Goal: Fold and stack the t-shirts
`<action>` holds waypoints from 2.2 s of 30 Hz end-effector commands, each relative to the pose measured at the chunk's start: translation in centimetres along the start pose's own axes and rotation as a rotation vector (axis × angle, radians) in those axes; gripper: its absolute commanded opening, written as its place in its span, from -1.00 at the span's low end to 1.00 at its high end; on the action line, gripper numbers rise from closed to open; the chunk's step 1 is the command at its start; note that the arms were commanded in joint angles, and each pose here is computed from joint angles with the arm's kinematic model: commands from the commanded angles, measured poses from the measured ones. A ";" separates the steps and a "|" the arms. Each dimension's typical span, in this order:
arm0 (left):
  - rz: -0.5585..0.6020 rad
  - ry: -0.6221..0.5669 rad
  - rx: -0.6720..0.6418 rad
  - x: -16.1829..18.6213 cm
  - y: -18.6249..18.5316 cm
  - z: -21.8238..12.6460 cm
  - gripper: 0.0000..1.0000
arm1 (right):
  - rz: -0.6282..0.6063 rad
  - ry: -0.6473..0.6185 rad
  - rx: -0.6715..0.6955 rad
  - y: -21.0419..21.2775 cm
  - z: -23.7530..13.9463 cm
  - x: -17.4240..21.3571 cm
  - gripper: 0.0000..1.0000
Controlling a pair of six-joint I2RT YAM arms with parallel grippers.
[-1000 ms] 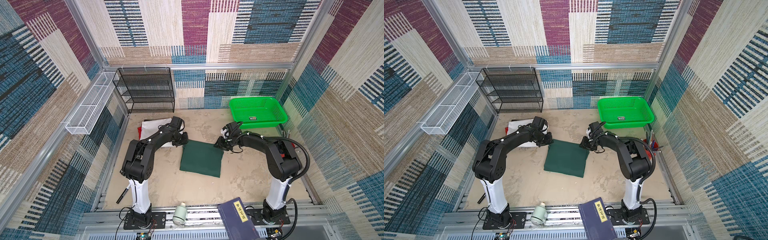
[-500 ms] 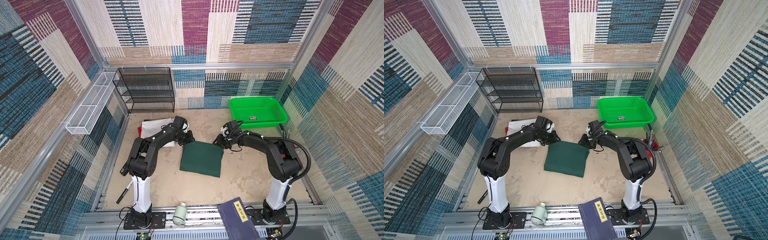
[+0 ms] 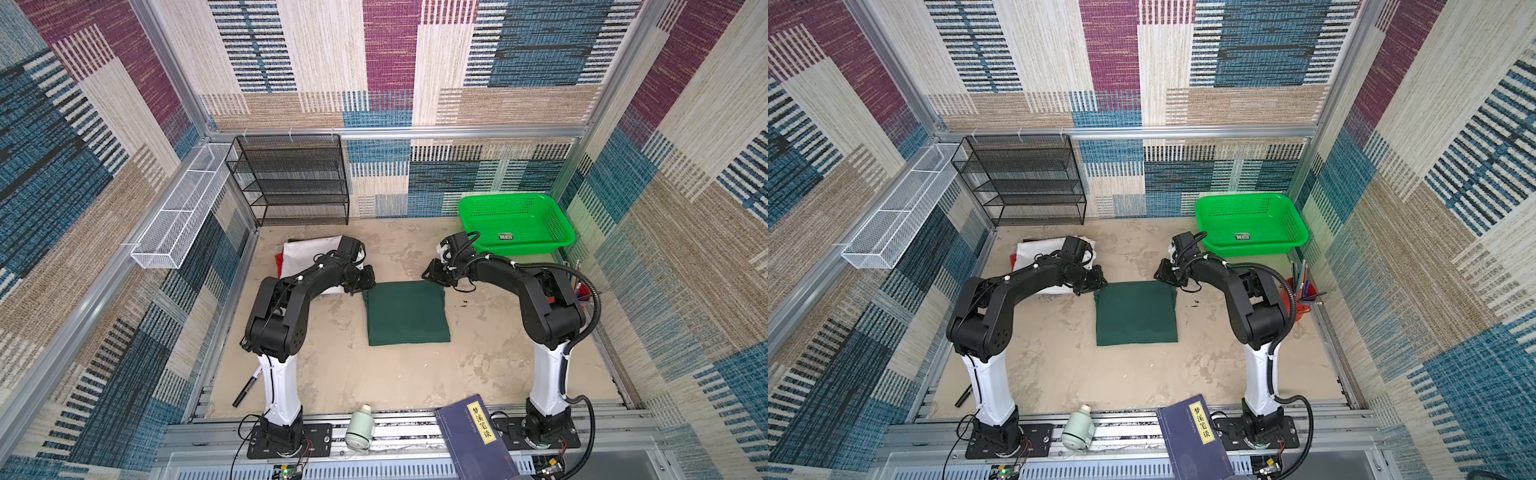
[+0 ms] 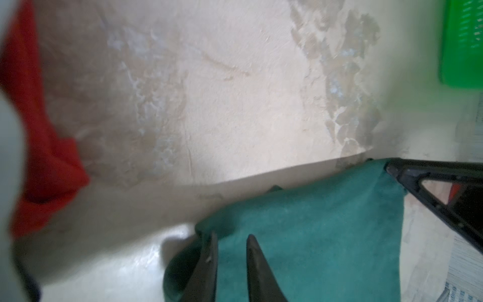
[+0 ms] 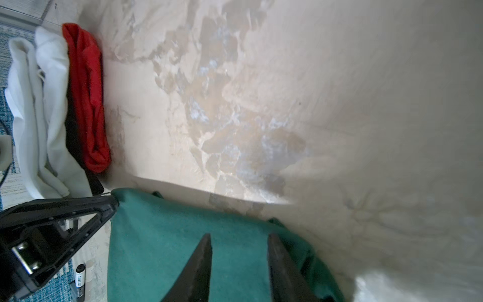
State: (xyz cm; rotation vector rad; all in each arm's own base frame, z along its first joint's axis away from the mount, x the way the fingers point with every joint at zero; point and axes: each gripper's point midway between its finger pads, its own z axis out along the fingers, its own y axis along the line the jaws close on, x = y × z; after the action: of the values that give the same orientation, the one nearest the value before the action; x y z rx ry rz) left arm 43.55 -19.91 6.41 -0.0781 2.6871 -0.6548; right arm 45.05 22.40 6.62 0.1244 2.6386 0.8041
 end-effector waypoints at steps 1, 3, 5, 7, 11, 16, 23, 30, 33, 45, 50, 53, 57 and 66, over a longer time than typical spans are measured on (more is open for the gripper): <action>0.082 -0.052 0.038 -0.8 -1.6 -2.2 -0.54 | -0.005 -0.031 0.036 0.5 -2.7 -0.2 -0.25; 0.075 -0.037 0.097 -0.1 -2.9 -3.1 -0.54 | 0.008 -0.032 0.015 1.1 -3.9 0.8 -0.25; 0.047 0.008 0.165 1.5 -3.8 -3.0 -0.54 | 0.021 -0.012 -0.024 1.5 -4.3 2.5 -0.25; 0.008 0.048 0.198 3.4 -3.8 -2.3 -0.55 | 0.048 0.015 -0.043 1.1 -4.2 4.4 -0.25; -0.020 0.086 0.180 5.7 -2.3 -0.7 -0.55 | 0.078 0.040 -0.055 -0.2 -3.5 6.7 -0.25; -0.017 0.097 0.077 7.1 1.5 1.2 -0.59 | 0.135 0.099 0.035 -4.1 -1.9 9.4 -0.28; 0.049 0.059 0.084 6.5 1.0 -1.6 -0.59 | 0.102 0.049 0.144 -5.1 -4.7 9.3 -0.28; 0.036 0.077 0.208 8.3 -3.0 -4.0 -0.58 | 0.040 0.018 -0.024 0.8 -6.5 8.7 -0.28; 0.025 0.129 0.242 10.3 -3.5 -3.0 -0.59 | 0.053 0.064 -0.077 1.9 -5.6 10.2 -0.27; 0.008 0.124 0.085 13.3 2.5 -1.7 -0.62 | 0.157 0.186 0.131 -6.4 -4.0 16.8 -0.28; 0.063 0.055 0.099 12.3 0.9 -5.0 -0.60 | 0.119 0.101 0.130 -4.7 -6.4 14.4 -0.28; 0.084 0.046 0.166 12.8 -1.0 -6.9 -0.59 | 0.101 0.071 0.064 -2.4 -7.7 13.7 -0.28; 0.089 0.131 0.251 14.9 -2.4 -6.7 -0.59 | 0.085 0.102 -0.029 -0.1 -8.1 14.7 -0.27; 0.076 0.290 0.149 18.2 1.0 -2.3 -0.63 | 0.181 0.283 0.045 -3.4 -5.9 20.1 -0.28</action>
State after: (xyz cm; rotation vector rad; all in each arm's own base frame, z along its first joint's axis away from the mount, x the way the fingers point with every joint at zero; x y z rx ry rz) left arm 26.61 -21.53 3.28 0.1374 2.8212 -0.9775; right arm 25.65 20.83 3.97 0.2246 2.8714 0.9001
